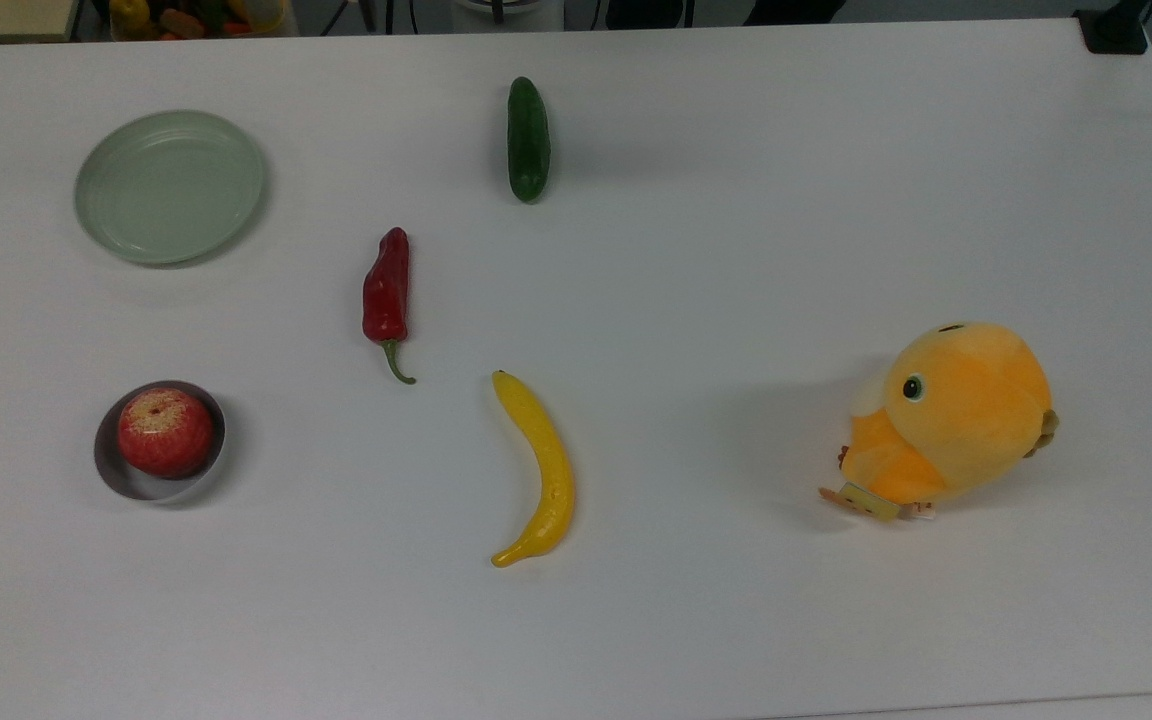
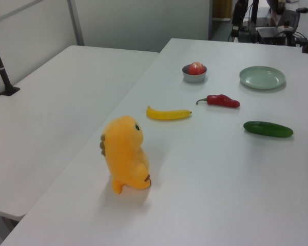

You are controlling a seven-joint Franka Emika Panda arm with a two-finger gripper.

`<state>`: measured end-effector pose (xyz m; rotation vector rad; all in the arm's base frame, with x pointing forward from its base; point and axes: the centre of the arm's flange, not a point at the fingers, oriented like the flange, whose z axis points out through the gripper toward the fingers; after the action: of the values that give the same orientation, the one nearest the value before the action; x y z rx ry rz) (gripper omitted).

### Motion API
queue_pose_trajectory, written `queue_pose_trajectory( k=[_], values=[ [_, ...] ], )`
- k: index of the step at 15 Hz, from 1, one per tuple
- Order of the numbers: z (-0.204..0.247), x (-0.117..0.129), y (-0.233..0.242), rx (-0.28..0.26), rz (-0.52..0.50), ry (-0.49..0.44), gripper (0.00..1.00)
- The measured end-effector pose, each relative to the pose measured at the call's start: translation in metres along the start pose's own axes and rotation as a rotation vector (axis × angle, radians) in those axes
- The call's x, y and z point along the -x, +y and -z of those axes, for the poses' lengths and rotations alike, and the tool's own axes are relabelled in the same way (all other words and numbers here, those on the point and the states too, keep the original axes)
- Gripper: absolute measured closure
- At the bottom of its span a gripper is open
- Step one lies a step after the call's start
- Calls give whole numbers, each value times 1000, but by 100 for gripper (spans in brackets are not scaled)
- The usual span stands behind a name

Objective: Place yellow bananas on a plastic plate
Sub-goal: 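Move the open gripper toward the yellow banana, then lower the gripper over the banana's stem end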

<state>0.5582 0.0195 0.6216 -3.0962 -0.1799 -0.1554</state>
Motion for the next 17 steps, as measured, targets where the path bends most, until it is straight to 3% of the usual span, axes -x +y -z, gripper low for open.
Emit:
queue_pose_trajectory(
  k=[3,7,13,17],
  values=[
    [-34,-15,-19,-2,33,-31,0],
    [-83,-45,-31,6,55,2,0],
    [-156,-95,-30,28,57,169,0],
    [-203,-115,-29,40,59,235,0]
  ],
)
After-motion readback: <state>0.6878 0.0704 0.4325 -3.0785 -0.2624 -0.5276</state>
